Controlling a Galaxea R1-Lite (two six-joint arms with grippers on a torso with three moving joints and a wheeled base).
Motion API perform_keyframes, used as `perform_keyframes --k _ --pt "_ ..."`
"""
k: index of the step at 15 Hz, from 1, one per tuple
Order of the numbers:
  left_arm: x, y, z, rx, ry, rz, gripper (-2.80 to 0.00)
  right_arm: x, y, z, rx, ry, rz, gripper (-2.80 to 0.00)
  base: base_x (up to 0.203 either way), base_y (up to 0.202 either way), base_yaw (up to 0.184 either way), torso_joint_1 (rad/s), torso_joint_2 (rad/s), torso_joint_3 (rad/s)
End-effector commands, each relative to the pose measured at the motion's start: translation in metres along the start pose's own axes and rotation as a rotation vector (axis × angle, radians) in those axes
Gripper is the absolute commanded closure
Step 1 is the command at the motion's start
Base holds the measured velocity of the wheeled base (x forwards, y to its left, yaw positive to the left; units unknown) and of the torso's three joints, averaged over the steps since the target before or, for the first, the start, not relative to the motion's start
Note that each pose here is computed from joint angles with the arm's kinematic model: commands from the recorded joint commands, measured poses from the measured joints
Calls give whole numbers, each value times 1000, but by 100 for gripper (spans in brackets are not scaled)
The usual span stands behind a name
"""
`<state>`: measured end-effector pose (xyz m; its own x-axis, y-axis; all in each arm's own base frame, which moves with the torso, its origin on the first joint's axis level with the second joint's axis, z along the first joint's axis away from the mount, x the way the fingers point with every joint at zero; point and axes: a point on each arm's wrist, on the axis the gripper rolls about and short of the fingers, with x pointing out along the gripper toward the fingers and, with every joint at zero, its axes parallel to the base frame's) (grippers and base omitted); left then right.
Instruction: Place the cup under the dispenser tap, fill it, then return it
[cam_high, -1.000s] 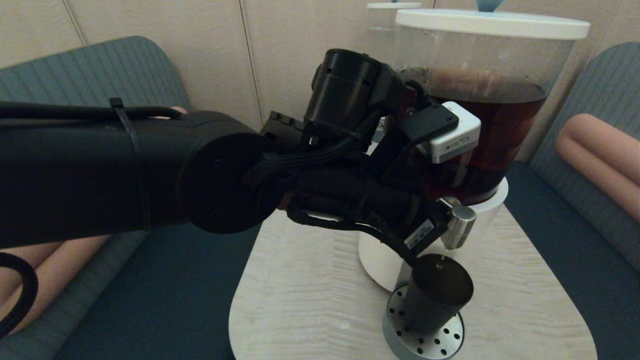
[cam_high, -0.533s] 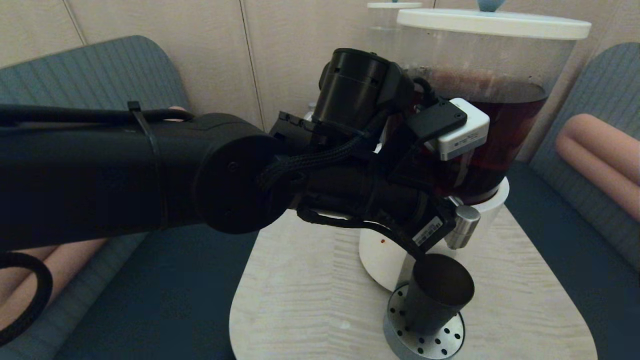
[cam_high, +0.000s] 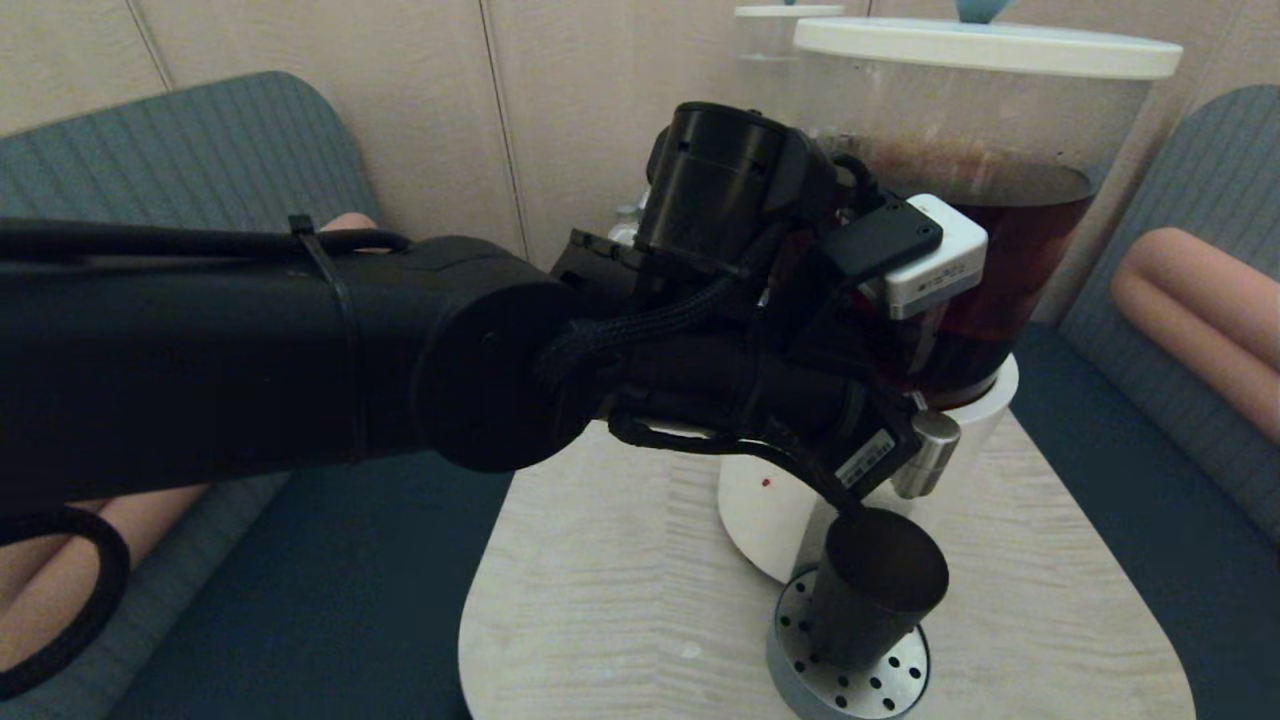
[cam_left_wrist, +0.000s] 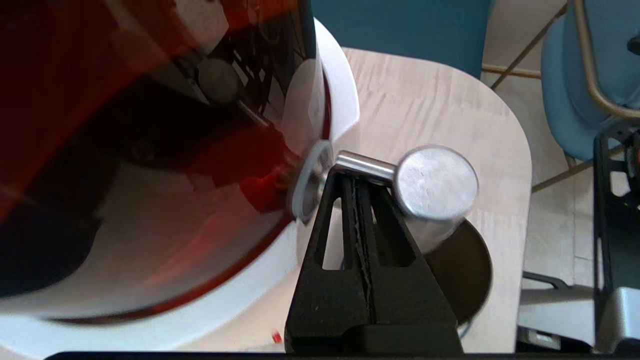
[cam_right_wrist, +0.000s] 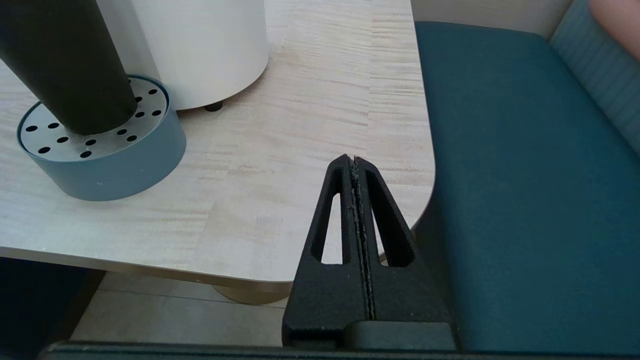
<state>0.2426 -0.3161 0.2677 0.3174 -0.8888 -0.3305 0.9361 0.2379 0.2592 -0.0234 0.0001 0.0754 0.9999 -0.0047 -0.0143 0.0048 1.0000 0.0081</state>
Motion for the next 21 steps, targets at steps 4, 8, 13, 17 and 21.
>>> perform_keyframes --k 4,8,13,17,21 --pt "1 0 0 1 -4 2 0 0 0 0 0 -2 0 0 0 0 0 0 0 0" --pt "-9 -2 0 -43 10 0 0 0 0 0 0 -2 0 0 0 0 0 0 0 0" --pt "-48 -12 5 -250 22 13 0 0 0 0 0 -2 0 0 0 0 0 0 0 0" --pt "-91 -16 -16 -322 45 57 0 0 0 0 0 -2 0 0 0 0 0 0 0 0" --pt "-123 -22 -60 -364 -3 150 0 0 0 0 0 -2 0 0 0 0 0 0 0 0"
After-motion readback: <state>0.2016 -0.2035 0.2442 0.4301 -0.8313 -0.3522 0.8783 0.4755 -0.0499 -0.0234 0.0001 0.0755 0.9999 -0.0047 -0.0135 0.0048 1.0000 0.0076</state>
